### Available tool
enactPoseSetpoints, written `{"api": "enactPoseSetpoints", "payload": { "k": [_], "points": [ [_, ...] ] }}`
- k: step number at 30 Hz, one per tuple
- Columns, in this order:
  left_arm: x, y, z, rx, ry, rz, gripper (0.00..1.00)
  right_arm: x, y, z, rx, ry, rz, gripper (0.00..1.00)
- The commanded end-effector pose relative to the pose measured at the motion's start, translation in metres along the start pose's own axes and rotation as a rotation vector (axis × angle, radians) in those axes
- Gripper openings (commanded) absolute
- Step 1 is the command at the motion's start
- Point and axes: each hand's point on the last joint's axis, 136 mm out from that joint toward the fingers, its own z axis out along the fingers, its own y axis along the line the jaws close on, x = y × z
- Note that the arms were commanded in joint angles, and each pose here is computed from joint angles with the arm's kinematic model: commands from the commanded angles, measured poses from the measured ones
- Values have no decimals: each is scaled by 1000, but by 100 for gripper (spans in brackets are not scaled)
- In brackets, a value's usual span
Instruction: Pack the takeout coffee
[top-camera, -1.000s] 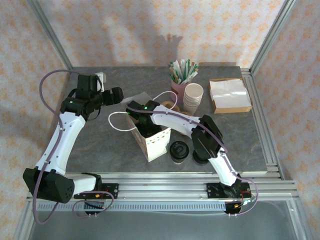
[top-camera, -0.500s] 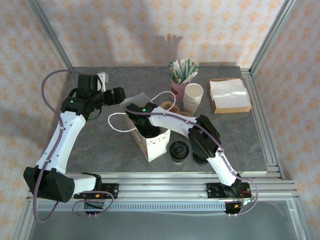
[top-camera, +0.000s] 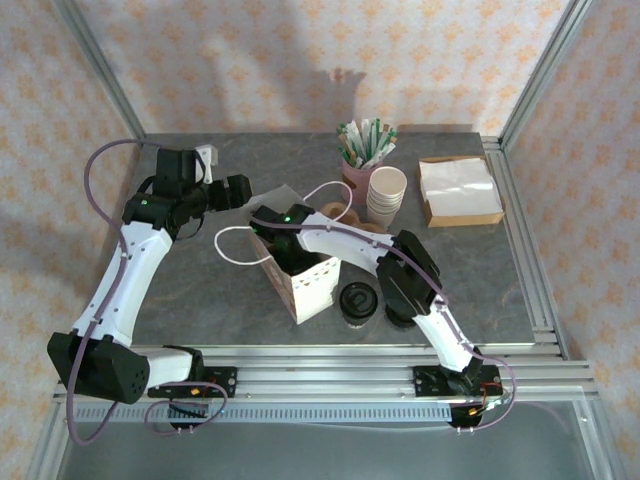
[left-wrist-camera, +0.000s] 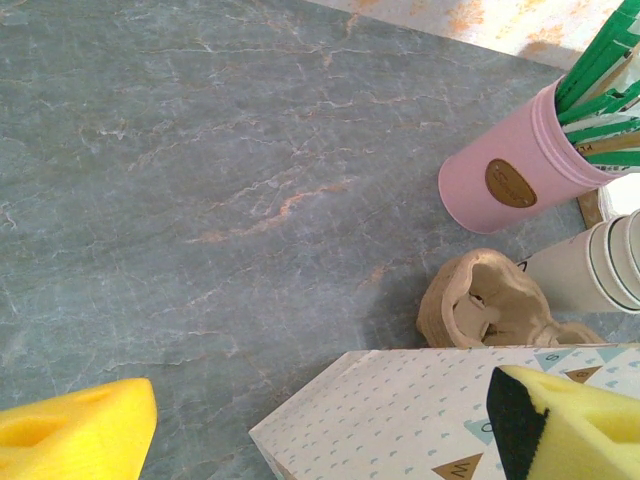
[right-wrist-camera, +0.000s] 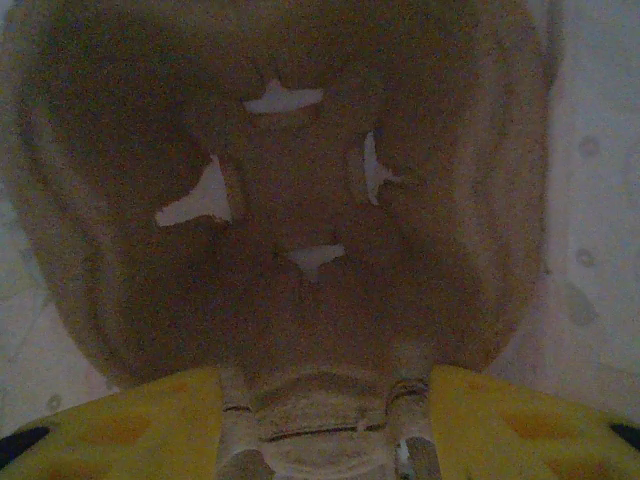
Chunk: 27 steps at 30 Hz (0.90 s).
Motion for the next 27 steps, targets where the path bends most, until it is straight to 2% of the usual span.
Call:
{"api": "enactPoseSetpoints", "payload": {
  "k": [1,19,25,27],
  "points": [
    [-1,3,2,-9,-2,9,87,-11,-4,-54,6,-108,2,57],
    [-2,8,0,-42,-12,9,88,-27,-3,-173,-54,-333,-8,55],
    [-2,9,0,-47,-14,10,87,-26,-4,-194,-67,-361,-36,50],
    [-2,9,0,-49,-13,9,88,-23,-6,-197,-57,-348,-45,44]
  ]
}}
